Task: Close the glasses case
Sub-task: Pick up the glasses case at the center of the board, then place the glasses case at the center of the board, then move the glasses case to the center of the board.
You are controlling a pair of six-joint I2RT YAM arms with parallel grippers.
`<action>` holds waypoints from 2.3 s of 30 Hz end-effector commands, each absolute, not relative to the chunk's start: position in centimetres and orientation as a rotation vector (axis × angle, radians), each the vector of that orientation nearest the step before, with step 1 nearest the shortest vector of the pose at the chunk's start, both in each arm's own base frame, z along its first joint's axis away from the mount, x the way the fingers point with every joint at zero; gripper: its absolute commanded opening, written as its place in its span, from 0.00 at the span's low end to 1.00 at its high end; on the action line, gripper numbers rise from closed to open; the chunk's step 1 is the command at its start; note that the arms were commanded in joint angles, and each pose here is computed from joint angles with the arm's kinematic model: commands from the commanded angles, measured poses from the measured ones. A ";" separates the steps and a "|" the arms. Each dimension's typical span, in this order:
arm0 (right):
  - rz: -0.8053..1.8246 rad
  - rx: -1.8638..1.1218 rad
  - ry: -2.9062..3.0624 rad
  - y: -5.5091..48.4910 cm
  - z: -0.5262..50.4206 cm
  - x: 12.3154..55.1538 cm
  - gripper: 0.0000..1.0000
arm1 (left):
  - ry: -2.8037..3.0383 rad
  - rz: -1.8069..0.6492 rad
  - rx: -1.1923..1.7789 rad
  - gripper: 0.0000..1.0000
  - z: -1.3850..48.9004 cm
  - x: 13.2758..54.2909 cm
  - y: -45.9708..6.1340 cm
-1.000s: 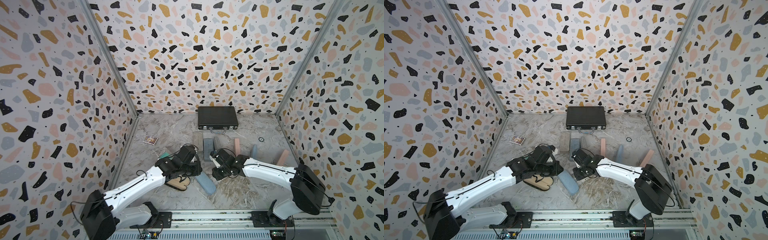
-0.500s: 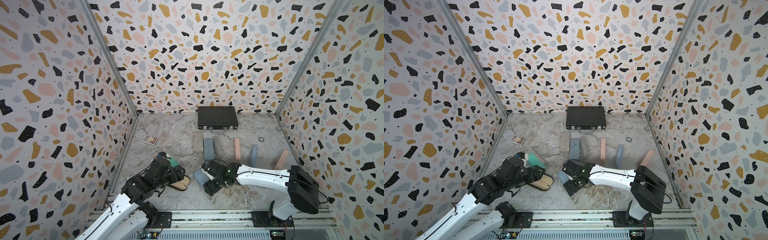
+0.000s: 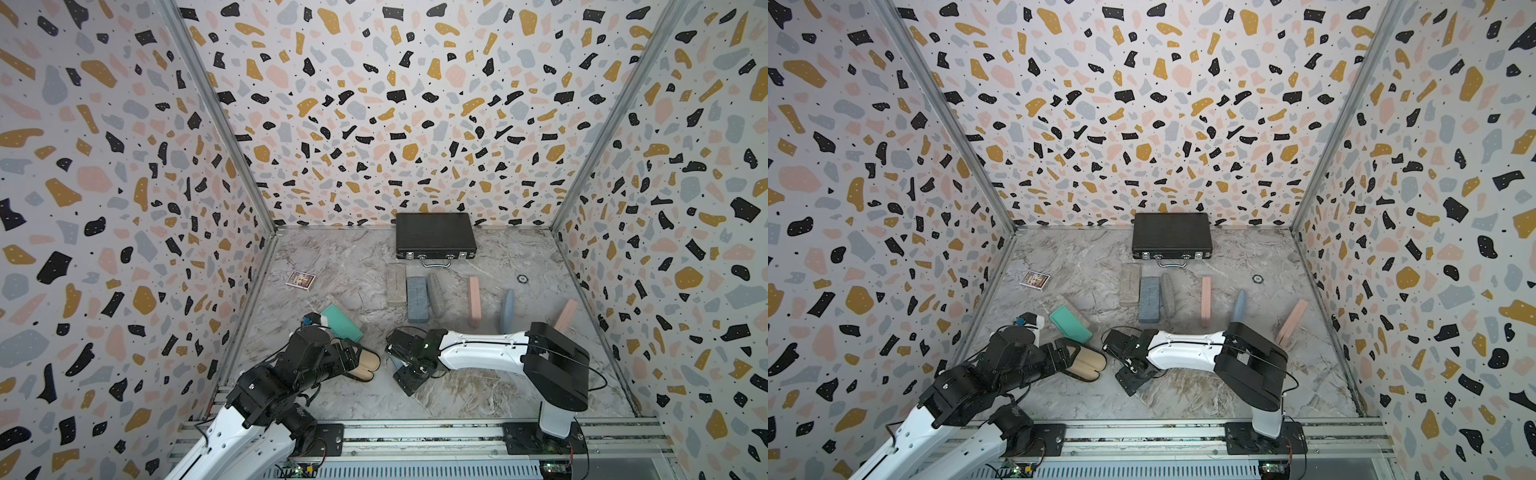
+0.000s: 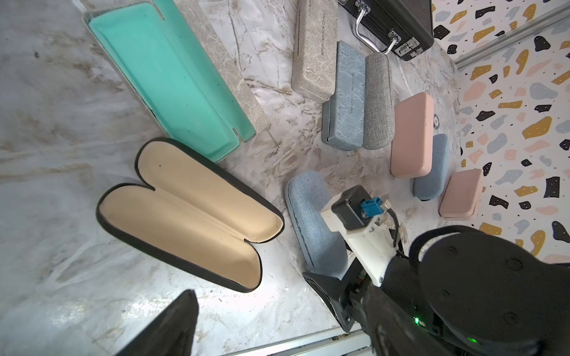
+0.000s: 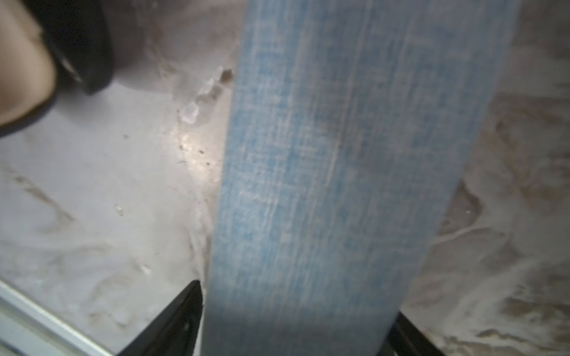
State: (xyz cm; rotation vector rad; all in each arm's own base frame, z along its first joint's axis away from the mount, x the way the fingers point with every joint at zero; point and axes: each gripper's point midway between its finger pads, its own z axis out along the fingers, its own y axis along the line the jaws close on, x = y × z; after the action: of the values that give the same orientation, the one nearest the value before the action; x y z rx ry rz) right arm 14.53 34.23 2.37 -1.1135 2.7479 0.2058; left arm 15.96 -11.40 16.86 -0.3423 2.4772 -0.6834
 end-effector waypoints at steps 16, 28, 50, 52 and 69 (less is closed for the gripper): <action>-0.015 -0.822 2.693 28.2 5.0 17.1 0.27 | 2.474 -0.721 -0.338 0.85 16.8 16.4 -12.1; -0.075 -0.414 2.813 19.3 5.1 18.9 0.28 | 2.492 -0.732 -0.345 0.86 15.7 16.3 -12.4; -0.021 -0.394 2.896 19.4 4.6 21.9 0.63 | 2.484 -0.666 -0.362 0.88 16.0 16.1 -11.2; 0.024 -0.407 2.894 19.5 5.6 21.4 0.64 | 2.464 -0.633 -0.370 0.88 16.7 16.1 -10.5; 0.181 -0.616 2.814 21.3 9.9 17.4 0.69 | 2.409 -0.457 -0.411 0.94 19.2 15.4 -6.6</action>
State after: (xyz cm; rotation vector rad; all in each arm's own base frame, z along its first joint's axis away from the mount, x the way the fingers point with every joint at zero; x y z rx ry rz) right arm 17.71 19.73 8.60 -0.5417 2.8561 0.1129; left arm 15.51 -7.68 18.07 -0.4018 2.4503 -0.4894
